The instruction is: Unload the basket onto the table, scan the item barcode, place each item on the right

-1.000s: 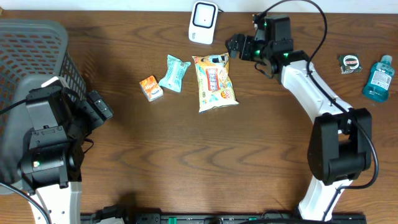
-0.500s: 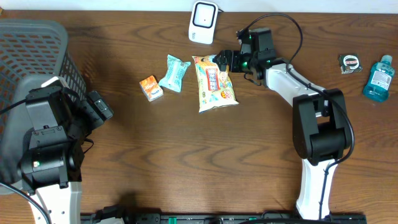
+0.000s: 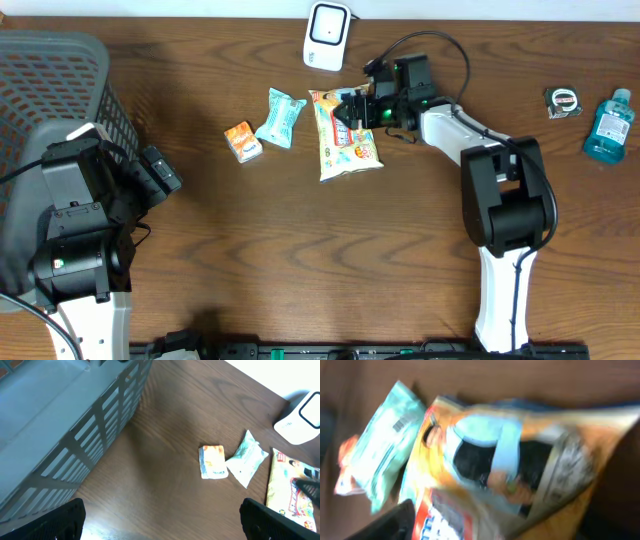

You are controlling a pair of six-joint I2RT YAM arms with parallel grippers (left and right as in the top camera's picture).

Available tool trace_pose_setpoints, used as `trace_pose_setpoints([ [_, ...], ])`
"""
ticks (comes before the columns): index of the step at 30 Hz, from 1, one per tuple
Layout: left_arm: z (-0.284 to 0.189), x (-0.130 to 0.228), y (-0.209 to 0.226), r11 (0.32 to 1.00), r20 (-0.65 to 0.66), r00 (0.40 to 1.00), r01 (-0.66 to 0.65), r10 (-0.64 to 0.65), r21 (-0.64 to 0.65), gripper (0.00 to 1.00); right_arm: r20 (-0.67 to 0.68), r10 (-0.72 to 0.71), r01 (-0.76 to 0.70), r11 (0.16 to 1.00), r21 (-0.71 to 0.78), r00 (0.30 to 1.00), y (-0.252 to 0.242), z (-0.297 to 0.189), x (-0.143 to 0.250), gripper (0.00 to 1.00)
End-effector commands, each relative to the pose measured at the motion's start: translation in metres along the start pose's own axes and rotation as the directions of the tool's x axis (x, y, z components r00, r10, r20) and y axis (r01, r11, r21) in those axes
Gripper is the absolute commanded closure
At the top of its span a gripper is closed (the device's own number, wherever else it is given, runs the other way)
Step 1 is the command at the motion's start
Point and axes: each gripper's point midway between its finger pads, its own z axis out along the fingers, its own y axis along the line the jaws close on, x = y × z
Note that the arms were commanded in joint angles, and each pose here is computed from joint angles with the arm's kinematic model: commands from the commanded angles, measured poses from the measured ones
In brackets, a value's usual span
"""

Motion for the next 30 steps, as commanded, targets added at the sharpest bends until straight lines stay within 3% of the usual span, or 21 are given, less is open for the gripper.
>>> trace_pose_setpoints([
  [1,-0.001,-0.003,0.003,1.000,0.009,1.000,0.013,-0.013,-0.014,0.02,-0.152,0.042,-0.049,0.998,-0.037,0.988,-0.003,0.022,0.053,0.26],
  [3,-0.001,-0.003,0.003,1.000,0.009,1.000,0.013,-0.013,-0.014,0.02,-0.190,0.036,-0.046,0.998,-0.047,0.981,0.001,0.019,0.062,0.32],
  [4,-0.001,-0.003,0.003,1.000,0.009,1.000,0.013,-0.013,-0.014,0.02,-0.206,0.032,-0.043,0.998,-0.048,0.978,0.002,0.019,0.066,0.40],
  [6,-0.001,-0.003,0.003,1.000,0.009,1.000,0.013,-0.013,-0.014,0.02,-0.224,0.045,-0.056,0.997,-0.044,0.973,0.001,0.017,0.071,0.71],
  [7,-0.001,-0.003,0.003,1.000,0.009,1.000,0.013,-0.013,-0.014,0.02,-0.231,0.050,-0.062,0.997,-0.046,0.972,0.002,0.017,0.073,0.92],
  [8,-0.001,-0.003,0.003,1.000,0.009,1.000,0.013,-0.013,-0.015,0.02,-0.234,0.053,-0.069,0.996,-0.061,0.971,0.004,0.016,0.073,0.99],
  [17,-0.001,-0.003,0.003,1.000,0.009,1.000,0.013,-0.013,-0.015,0.02,-0.158,0.148,-0.205,0.867,-0.455,0.976,0.061,-0.017,0.020,0.99],
  [23,-0.001,-0.003,0.003,1.000,0.009,1.000,0.013,-0.013,-0.014,0.02,-0.086,0.214,-0.227,0.816,-0.533,0.973,0.064,-0.046,-0.023,0.99],
  [30,-0.001,-0.003,0.003,1.000,0.009,1.000,0.013,-0.013,-0.014,0.02,-0.096,0.189,-0.208,0.772,-0.600,0.977,0.068,-0.062,-0.026,0.99],
])
